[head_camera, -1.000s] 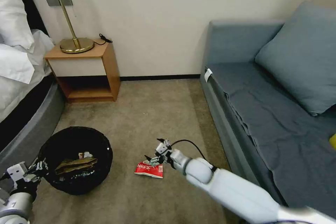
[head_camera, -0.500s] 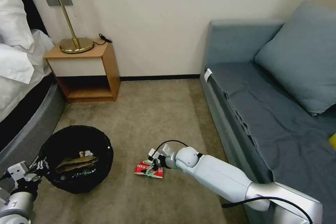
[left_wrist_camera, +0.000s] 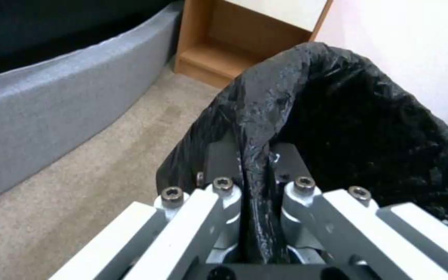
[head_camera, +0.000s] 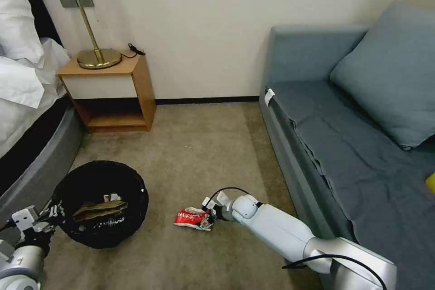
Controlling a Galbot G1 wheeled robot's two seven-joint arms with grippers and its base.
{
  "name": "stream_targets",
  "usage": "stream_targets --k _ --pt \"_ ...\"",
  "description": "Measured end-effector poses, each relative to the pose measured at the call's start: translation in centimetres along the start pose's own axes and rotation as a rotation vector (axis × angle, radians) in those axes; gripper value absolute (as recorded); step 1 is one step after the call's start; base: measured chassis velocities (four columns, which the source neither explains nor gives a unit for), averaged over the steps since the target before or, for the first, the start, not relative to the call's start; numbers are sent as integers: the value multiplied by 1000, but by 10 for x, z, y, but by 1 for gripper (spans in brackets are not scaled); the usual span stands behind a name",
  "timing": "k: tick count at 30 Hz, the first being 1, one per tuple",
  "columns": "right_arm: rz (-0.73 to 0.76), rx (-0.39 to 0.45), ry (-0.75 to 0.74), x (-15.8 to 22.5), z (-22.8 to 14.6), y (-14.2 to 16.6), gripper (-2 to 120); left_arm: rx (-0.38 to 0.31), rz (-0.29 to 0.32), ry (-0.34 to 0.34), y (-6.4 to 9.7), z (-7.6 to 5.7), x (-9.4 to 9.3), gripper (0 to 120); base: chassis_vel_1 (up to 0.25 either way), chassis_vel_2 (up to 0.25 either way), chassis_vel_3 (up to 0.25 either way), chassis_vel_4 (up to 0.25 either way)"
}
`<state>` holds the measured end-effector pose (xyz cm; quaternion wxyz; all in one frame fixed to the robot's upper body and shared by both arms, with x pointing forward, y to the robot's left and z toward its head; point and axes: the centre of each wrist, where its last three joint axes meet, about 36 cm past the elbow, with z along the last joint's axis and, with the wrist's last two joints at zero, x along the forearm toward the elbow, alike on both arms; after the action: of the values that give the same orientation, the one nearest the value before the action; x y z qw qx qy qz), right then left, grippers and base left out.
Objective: Pick up the trash bin, then pick up the garbage on the floor and place it into the trash bin.
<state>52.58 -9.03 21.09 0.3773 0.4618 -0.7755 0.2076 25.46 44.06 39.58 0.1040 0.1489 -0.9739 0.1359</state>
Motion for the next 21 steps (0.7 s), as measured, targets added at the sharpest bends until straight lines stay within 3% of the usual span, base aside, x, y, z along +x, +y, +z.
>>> stream_targets --k 4,8,21 --pt "20 7 -4 -3 5 3 90 1 -8 2 3 1 0 4 0 0 0 0" --pt "52 18 -10 -6 9 8 70 6 -10 4 5 4 1 4 0 0 0 0" --pt "93 46 -21 -16 11 17 27 9 -25 0 14 3 5 4 0 0 0 0"
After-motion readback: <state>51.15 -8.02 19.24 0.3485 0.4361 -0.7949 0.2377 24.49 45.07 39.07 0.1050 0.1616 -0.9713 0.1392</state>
